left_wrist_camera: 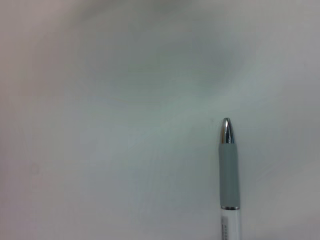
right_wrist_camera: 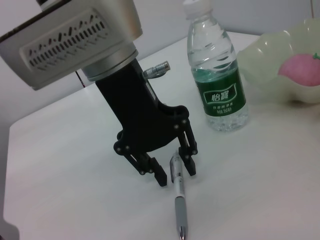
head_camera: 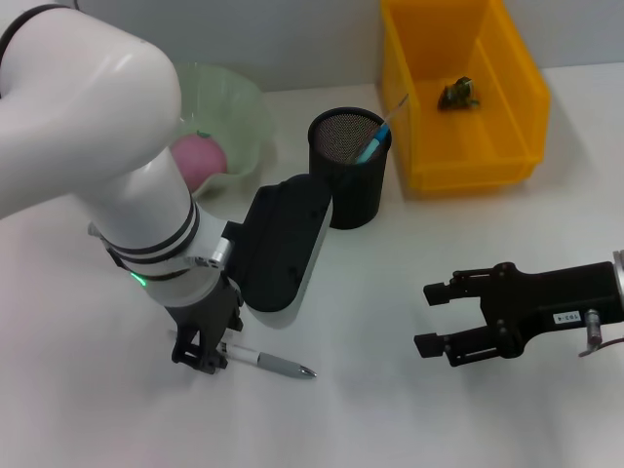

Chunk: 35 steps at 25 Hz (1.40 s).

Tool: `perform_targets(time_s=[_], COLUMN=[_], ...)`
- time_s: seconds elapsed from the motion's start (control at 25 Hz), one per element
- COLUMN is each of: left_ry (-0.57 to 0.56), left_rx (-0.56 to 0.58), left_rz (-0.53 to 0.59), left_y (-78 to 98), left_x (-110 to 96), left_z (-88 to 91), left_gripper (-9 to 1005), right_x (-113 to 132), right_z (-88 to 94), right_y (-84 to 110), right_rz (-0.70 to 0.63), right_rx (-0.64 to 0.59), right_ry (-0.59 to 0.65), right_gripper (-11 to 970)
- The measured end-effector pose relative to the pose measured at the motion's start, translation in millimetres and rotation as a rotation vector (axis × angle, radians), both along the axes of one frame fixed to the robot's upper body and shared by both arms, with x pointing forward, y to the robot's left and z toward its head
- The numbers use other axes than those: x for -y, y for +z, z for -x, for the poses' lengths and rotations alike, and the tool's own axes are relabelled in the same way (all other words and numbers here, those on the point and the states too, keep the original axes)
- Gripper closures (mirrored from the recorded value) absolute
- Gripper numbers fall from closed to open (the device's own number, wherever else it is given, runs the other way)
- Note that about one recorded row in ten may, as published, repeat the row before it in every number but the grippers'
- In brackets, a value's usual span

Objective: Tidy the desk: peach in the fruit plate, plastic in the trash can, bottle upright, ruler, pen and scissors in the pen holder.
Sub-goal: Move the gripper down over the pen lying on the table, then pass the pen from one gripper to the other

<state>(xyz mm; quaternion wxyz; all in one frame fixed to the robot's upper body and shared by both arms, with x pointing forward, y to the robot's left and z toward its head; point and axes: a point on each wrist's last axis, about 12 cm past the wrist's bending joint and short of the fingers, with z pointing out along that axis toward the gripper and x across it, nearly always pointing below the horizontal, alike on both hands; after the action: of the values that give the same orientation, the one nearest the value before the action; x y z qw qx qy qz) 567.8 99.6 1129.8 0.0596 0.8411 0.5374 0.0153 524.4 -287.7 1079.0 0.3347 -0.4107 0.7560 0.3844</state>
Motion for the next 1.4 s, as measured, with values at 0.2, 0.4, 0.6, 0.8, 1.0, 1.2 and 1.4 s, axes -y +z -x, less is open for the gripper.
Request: perform_targets(time_s=[0.2,0.4,0.6,0.8,1.0,1.2,1.4], left_ry=[-0.003,-0.005,-0.008,-0.017,-0.001,0.117,0.363], left_rx=[-0.006,0.001,-0.003,-0.005,-0.019,-0.113,-0.218], left_rz=[-0.004,-0.001,-0.009,-0.018,0.005,0.117,0.259], left_y=[-2.7,-4.6,-7.3,-9.1,-3.9,23.2,50.7], left_x=[-1.4,-1.0,-1.8,-2.4,-3.7,-8.7,-22.1], left_z=[-0.5,-1.1,-0.5,-0.3,-2.8,-11.9,-25.6], left_gripper=[564,623,737,778,796,805,810], right_x=[-2.6,-3.8,-4.6,-6.3,-7.1,-6.3,-3.6], right_z=[-1.0,-2.2,-2.9,-3.4,-4.4,-5.3,-5.4], right_y=[0.4,0.0,0.1,0.3,1.1,3.1,4.7], right_rz=[-0.003,0.000,0.001,-0.001,-0.001,0.007,0.028], right_rx=[0.003,0.011,0.013,0.014,0.017,0.018,0.034], right_ry=[0.005,0.003,0.004,0.007,0.009,0.017,0.022], right_gripper=[155,155,155,155,155,156,156])
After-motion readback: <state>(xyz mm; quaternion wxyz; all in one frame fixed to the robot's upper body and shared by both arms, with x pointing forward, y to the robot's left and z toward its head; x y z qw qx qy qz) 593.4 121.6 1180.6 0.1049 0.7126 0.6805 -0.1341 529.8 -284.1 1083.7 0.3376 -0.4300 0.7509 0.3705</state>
